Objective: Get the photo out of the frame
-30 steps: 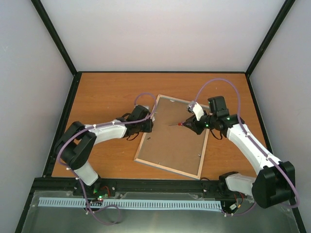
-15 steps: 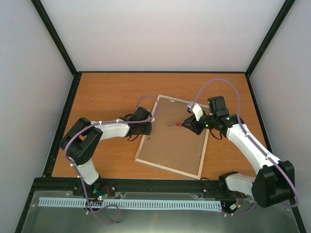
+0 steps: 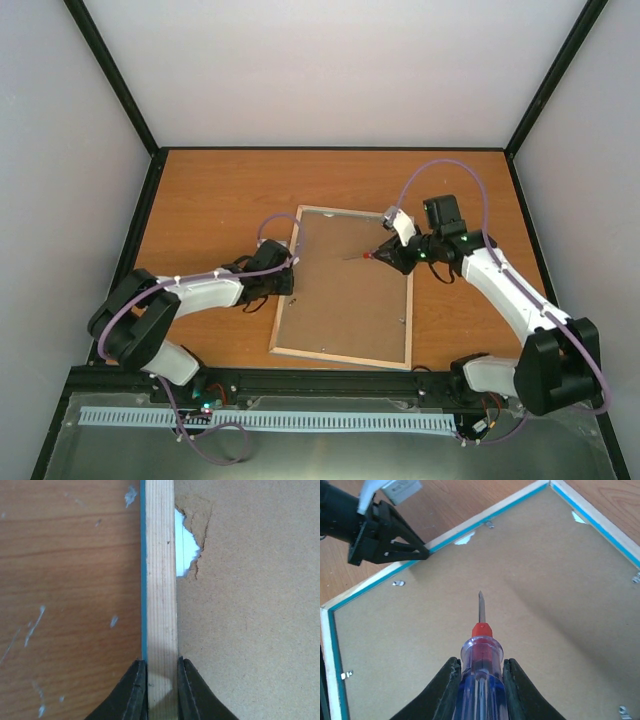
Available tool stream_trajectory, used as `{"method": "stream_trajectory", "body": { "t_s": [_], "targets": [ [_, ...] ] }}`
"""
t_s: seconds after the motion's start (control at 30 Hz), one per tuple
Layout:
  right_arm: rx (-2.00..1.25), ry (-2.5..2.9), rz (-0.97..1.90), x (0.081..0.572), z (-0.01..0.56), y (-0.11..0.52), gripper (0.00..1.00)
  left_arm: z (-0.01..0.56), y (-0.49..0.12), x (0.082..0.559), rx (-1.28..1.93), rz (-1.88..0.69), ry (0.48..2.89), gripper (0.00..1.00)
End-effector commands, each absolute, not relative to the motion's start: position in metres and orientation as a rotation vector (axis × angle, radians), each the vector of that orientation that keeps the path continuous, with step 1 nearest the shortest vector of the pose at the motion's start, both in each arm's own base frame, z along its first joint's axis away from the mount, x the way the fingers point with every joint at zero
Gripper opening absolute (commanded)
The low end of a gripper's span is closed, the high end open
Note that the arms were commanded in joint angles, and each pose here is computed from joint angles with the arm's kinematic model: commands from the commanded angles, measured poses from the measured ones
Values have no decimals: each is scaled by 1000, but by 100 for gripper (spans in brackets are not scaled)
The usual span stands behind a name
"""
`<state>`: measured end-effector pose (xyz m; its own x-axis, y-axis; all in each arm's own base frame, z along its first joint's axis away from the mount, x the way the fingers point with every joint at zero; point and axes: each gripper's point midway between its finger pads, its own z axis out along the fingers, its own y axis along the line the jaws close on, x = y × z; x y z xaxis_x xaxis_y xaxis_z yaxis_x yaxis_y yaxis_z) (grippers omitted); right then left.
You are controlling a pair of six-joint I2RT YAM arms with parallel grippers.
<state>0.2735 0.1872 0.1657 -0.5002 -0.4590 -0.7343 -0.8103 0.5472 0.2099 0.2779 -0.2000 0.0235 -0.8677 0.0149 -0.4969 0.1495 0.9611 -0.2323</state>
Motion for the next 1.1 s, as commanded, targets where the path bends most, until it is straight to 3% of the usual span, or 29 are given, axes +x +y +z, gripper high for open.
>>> {"method": "stream_trajectory", "body": {
  "t_s": [0.0,0.17,0.5,1.07],
  "targets": [
    [-1056,2087,687,301,193,204,4,20,-199,259,91,-447,2635,1],
    [-1097,2092,682,328,208,238,3,17,-191,250,73,-445,2639,1],
    [-1325,2146,627,341,175,317,3,21,-190,246,66,-467,2623,1],
    [-1375,2206,703,351,148,343,3,21,-197,249,83,-498,2630,1]
  ]
}}
